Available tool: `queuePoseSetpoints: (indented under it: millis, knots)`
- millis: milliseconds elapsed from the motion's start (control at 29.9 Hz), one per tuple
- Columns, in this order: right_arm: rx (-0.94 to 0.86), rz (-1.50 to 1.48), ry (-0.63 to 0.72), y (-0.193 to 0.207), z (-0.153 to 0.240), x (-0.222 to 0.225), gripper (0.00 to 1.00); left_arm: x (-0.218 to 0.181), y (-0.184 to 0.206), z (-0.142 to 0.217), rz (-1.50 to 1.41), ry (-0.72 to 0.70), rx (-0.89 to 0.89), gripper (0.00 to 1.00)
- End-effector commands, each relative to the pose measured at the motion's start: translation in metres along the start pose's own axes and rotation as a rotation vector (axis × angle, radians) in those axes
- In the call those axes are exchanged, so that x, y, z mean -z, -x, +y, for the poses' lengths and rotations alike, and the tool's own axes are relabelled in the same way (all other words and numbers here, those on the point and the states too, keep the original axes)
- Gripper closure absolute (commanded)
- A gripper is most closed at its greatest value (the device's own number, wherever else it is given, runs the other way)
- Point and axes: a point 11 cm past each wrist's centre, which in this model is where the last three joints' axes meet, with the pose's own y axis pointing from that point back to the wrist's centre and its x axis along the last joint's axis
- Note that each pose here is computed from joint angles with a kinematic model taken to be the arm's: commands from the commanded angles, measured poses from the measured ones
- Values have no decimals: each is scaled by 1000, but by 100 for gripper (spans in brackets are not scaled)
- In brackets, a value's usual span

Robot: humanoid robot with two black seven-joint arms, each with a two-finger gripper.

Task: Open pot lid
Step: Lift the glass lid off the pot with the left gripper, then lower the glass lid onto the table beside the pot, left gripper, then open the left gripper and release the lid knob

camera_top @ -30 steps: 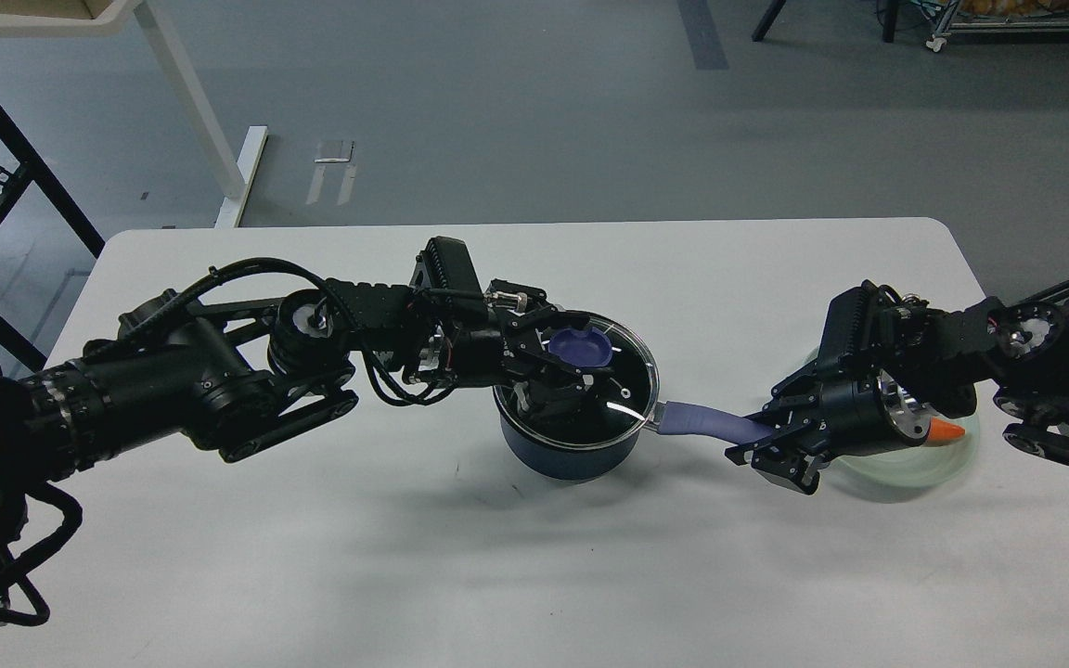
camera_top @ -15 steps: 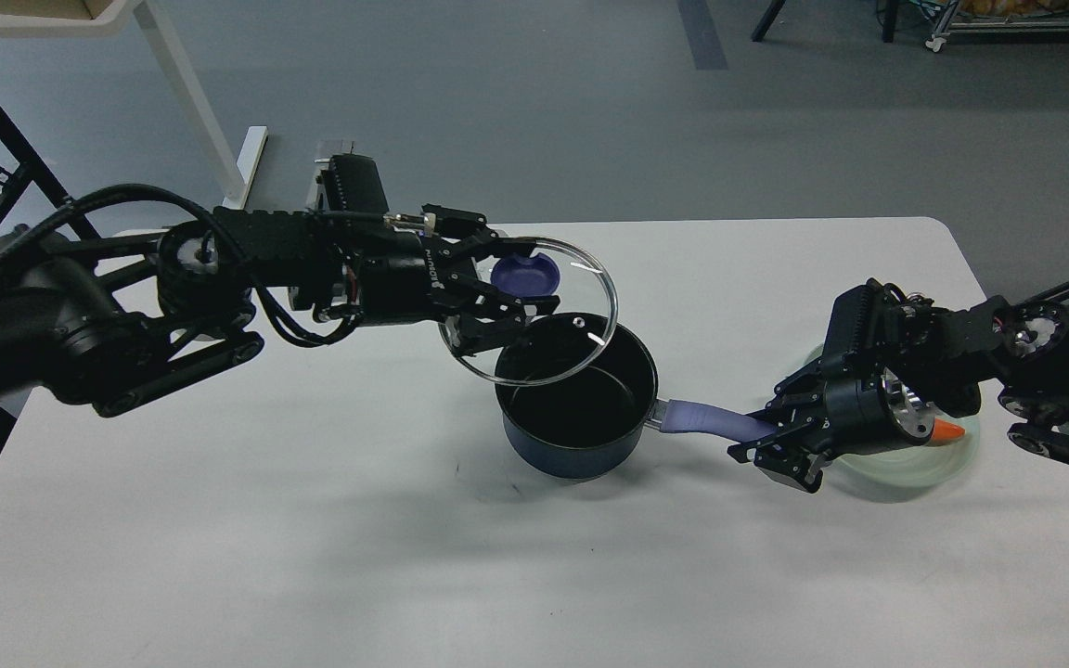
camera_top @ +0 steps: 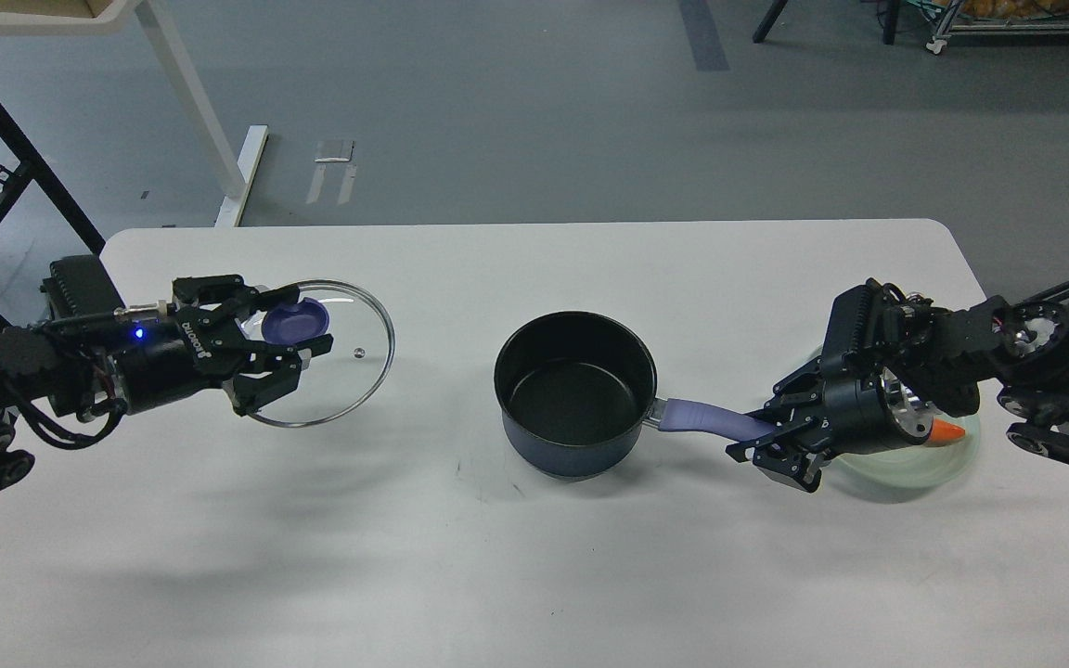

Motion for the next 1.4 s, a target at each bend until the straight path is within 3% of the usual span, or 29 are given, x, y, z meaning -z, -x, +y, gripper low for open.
queuePoseSetpoints:
  millis: [0,368,736,936,1036,1204,1371]
  knots:
    - [0,1,-1,0,0,0,65,5,30,15,10,-48,30,51]
    - [0,0,0,0,0,0,64,6,80,25,55,-100,131,48]
    - [0,0,0,0,0,0,64,3,99,35,75,-117,172,42]
    - [3,-5,-3,2,-1,1,64,1,100,32,80,-112,169,31]
    - [3,-5,-3,2,-1,1,64,1,98,31,88,-116,160,16]
    - [3,-5,-3,2,-1,1,64,3,93,28,121,-135,130,3]
    - [1,-4,-3,2,-1,1,64,4,89,28,126,-138,117,1]
